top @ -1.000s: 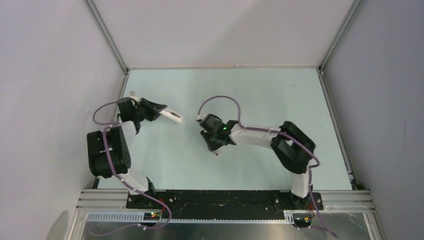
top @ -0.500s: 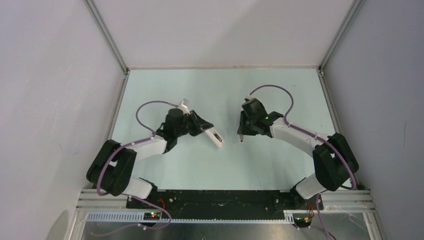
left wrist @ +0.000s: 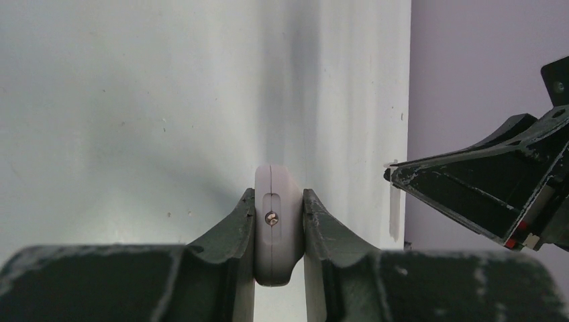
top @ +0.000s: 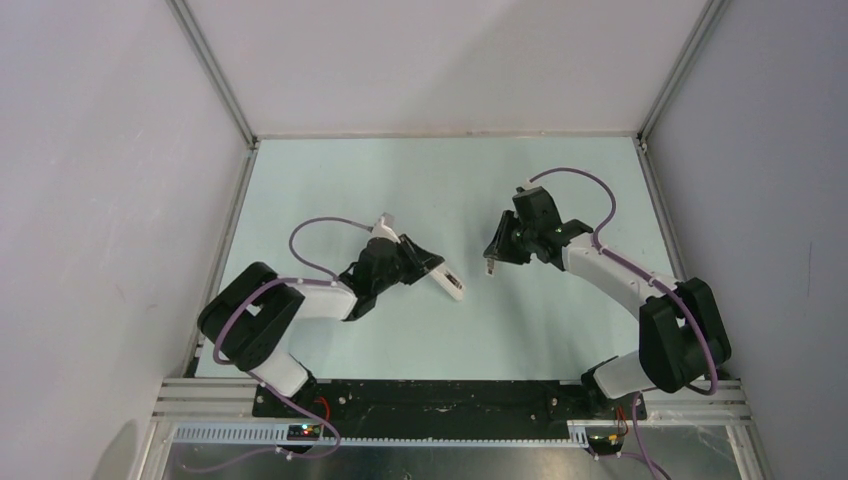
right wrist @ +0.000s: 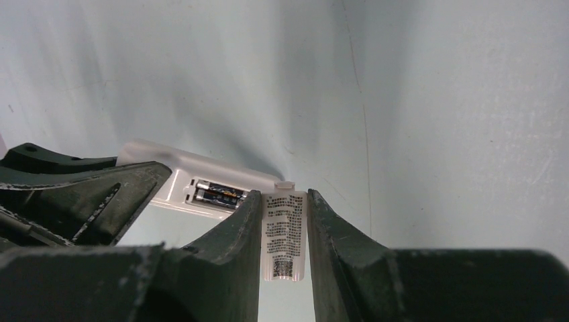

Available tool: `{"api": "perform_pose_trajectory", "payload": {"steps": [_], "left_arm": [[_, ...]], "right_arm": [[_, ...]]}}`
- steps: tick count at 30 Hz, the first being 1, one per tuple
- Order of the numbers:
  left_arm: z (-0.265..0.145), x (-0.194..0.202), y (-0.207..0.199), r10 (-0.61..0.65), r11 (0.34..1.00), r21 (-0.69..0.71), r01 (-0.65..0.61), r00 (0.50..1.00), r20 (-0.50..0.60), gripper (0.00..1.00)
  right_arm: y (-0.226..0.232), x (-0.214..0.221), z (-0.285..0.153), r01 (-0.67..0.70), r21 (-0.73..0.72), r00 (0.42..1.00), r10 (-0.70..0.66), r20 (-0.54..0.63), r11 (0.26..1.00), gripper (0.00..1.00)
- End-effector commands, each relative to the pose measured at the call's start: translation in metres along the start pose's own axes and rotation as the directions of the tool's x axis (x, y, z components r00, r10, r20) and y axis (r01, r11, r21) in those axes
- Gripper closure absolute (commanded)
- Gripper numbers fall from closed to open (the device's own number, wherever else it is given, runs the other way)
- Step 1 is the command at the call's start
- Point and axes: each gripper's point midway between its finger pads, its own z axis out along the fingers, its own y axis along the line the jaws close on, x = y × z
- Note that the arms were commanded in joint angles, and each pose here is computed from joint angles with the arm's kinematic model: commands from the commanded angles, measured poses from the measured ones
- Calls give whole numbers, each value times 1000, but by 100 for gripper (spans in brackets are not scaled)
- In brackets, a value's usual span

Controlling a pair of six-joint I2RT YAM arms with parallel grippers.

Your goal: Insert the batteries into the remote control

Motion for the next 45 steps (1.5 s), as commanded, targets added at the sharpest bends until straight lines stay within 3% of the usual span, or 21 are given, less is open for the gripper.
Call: {"api": "perform_pose_trajectory", "payload": {"steps": [1, 10, 19, 21, 27, 31, 32, 36, 40, 45], "left_arm": [[-4, -2, 15, -9, 999, -43, 13, 995, 97, 91], [-30, 20, 56, -70, 985, -146, 91, 987, 148, 62], [-39, 37, 79, -40, 980, -191, 59, 994, 99, 46], [-43, 37, 81, -41, 979, -192, 61, 994, 106, 39], [-61, 31, 87, -69, 977, -190, 97, 986, 150, 3], [-74, 21, 94, -77, 960, -250, 128, 976, 202, 0], [-82, 26, 114, -63, 931, -344, 126, 980, 188, 0], [-101, 10, 125, 10, 871, -480, 104, 973, 229, 0], [-109, -8, 86, 78, 914, -404, 36, 962, 262, 1], [-125, -22, 15, 301, 925, -321, -204, 909, 288, 1]], "right_arm": [[10, -5, -6, -29, -64, 1000, 29, 8, 998, 73], [12, -2, -6, -64, -83, 998, 63, -7, 994, 74], [15, 5, -5, -93, -107, 996, 91, -22, 990, 74], [14, 7, -5, -97, -106, 995, 95, -24, 990, 74], [14, 9, -9, -131, -106, 991, 129, -26, 986, 75], [18, 8, -12, -191, -113, 981, 189, -34, 975, 76], [19, 8, -12, -201, -115, 980, 198, -35, 973, 76], [23, 8, -14, -270, -125, 963, 265, -49, 955, 76], [28, 8, -16, -403, -135, 915, 398, -62, 905, 76], [28, 19, -15, -552, -116, 833, 541, -114, 826, 77]]}}
